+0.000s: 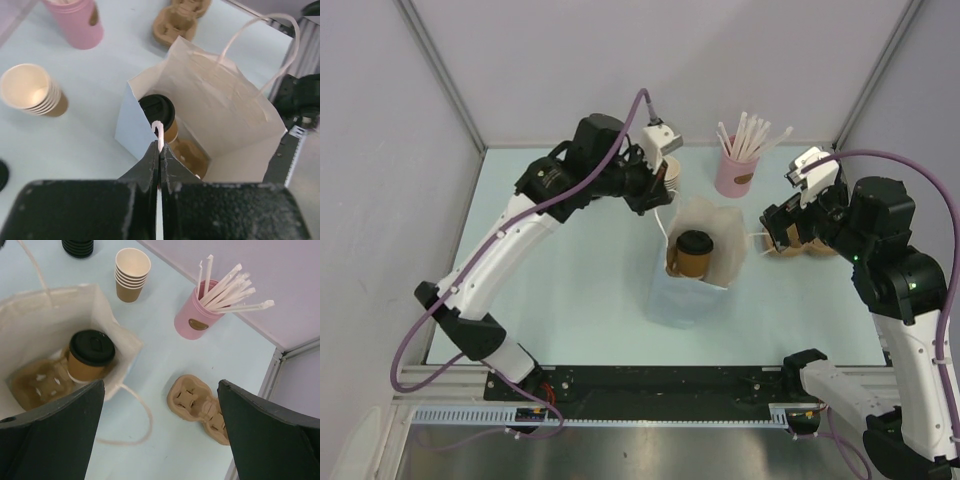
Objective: Pack the takeout coffee
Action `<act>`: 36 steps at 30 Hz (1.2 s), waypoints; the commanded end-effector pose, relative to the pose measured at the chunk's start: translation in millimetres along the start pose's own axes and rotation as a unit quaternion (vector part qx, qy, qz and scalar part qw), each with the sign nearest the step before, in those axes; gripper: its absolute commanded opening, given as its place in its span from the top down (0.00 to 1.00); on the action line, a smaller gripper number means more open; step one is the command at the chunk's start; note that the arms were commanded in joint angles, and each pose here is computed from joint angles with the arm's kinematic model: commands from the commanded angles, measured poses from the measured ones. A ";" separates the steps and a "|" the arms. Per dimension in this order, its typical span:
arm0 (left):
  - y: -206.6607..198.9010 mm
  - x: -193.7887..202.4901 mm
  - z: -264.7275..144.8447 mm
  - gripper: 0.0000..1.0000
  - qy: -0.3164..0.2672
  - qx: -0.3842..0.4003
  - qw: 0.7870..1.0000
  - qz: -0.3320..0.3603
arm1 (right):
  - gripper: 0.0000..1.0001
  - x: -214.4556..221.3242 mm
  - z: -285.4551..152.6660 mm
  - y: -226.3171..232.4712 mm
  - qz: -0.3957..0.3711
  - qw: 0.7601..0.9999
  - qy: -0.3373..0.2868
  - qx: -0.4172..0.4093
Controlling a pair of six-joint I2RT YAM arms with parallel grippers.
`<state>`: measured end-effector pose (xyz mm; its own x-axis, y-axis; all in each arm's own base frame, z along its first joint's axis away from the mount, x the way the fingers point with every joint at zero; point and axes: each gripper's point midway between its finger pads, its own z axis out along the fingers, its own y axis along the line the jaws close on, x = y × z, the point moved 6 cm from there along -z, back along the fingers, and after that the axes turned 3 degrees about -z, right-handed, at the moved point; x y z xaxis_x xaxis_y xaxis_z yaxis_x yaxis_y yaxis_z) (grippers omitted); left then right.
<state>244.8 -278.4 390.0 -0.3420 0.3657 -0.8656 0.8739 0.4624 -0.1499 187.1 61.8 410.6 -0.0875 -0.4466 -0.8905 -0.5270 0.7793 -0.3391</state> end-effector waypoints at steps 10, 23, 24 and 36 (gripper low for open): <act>36.8 5.7 -45.5 0.99 -0.050 -0.098 0.994 0.008 | 0.00 -9.0 13.1 -2.8 0.013 1.000 -0.019 -0.005; 40.4 12.0 -79.9 0.18 -0.075 -0.147 0.986 0.026 | 0.00 -2.7 40.2 -22.4 0.038 0.997 0.018 0.059; 40.5 12.2 -83.7 0.04 -0.079 -0.154 0.984 0.029 | 0.00 -2.2 41.8 -28.8 0.040 0.995 0.022 0.084; 60.4 30.7 -133.2 0.00 -0.113 -0.288 0.951 0.020 | 0.03 9.6 77.6 -80.6 0.083 0.959 0.056 0.265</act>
<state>227.8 -149.7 417.6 -0.1787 0.2642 -0.9478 0.6324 0.7688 0.0951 264.8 47.5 396.5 -0.2460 -0.3961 -0.8846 -0.2283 0.9107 -0.3443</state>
